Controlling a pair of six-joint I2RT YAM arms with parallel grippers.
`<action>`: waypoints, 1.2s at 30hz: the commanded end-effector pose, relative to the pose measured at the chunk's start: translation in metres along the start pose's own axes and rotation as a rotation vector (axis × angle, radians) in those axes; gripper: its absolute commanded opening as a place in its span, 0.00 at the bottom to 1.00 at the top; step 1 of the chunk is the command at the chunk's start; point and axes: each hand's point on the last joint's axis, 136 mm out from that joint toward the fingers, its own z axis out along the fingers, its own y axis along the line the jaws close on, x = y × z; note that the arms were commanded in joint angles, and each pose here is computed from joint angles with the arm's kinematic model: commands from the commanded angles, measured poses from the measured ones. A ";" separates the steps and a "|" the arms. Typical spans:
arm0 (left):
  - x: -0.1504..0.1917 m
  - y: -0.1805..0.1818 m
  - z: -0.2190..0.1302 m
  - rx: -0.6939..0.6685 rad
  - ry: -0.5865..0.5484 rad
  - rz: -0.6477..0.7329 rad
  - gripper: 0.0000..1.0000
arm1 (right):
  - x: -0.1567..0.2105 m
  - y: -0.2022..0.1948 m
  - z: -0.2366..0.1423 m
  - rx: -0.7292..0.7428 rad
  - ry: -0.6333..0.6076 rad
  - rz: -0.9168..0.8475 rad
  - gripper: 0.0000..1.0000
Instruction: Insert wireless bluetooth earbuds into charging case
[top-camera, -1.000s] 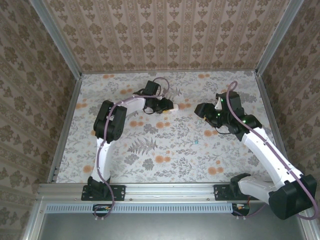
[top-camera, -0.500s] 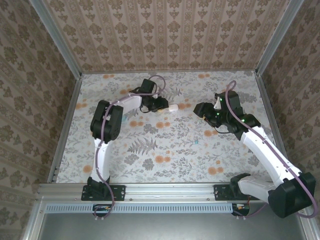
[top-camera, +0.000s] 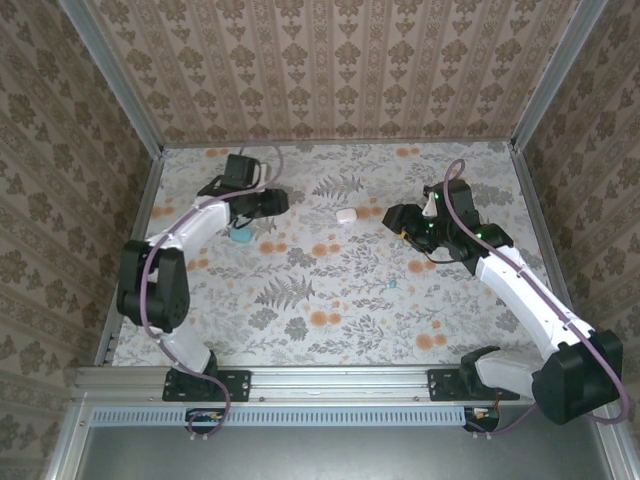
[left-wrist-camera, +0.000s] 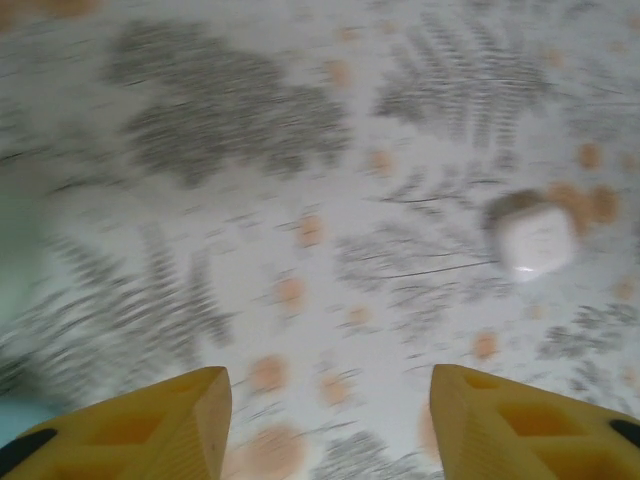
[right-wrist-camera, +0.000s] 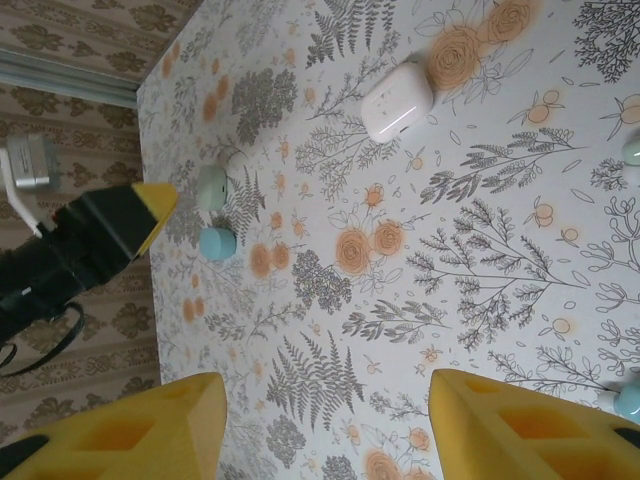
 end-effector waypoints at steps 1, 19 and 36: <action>0.024 0.055 -0.016 -0.185 0.060 0.013 0.59 | -0.004 0.010 0.001 -0.036 0.002 -0.002 0.58; 0.039 0.136 -0.005 -0.270 0.160 -0.296 0.73 | 0.007 0.021 0.016 -0.038 0.057 -0.021 0.58; 0.050 0.138 0.023 -0.517 0.265 -0.361 0.77 | 0.010 0.019 0.017 -0.031 0.065 -0.026 0.59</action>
